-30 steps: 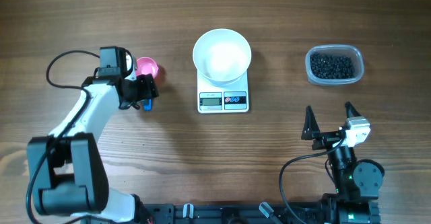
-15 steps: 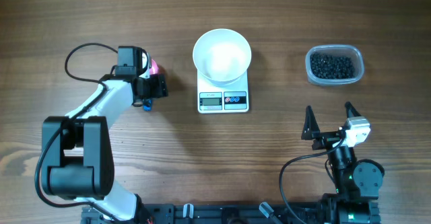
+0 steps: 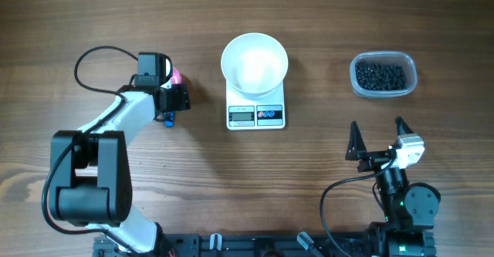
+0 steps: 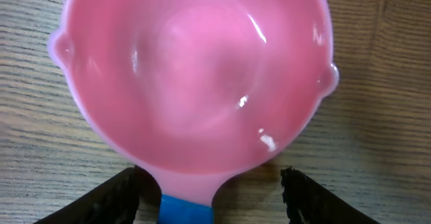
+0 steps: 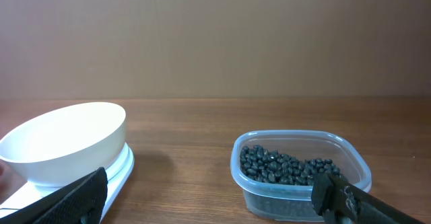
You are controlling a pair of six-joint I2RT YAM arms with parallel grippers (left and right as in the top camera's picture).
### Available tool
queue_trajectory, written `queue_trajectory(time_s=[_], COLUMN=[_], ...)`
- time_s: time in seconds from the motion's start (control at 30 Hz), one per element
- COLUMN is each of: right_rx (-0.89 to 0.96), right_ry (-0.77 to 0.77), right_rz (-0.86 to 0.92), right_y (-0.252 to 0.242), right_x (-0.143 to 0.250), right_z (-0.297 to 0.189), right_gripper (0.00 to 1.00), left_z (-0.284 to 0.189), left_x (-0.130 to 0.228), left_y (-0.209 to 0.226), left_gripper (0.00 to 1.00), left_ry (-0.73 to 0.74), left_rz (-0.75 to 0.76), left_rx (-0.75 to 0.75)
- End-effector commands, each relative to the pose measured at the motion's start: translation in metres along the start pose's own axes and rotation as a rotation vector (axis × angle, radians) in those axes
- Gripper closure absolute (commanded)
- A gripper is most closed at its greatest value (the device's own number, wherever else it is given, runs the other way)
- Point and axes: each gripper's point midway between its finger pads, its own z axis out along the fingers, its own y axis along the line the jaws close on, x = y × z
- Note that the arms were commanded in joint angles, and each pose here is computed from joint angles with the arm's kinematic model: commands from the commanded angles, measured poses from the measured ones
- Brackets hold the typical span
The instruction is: Scoop item into bowl and weigh 150g on scale
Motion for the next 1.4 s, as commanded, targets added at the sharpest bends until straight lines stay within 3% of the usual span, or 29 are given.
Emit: queue_trajectory(time_s=[0.0,0.93,1.37], right_rx=[0.013,0.013,0.013], right_ry=[-0.007,-0.007,-0.007], right_rz=[-0.008,-0.008,-0.007], right_y=[-0.002,-0.002,-0.002], right_x=[-0.001,-0.001,-0.001], right_z=[0.000,0.000,0.000], right_gripper=[0.00,0.00,0.00], left_z=[0.007,0.007,0.007], left_x=[0.004,-0.004,0.019], left_y=[0.003,0.007,0.012], left_gripper=[0.28,0.33,0.62], left_ry=[0.011,-0.026,0.070], left_rz=[0.014,0.014,0.016], left_rx=[-0.019,-0.047,-0.064])
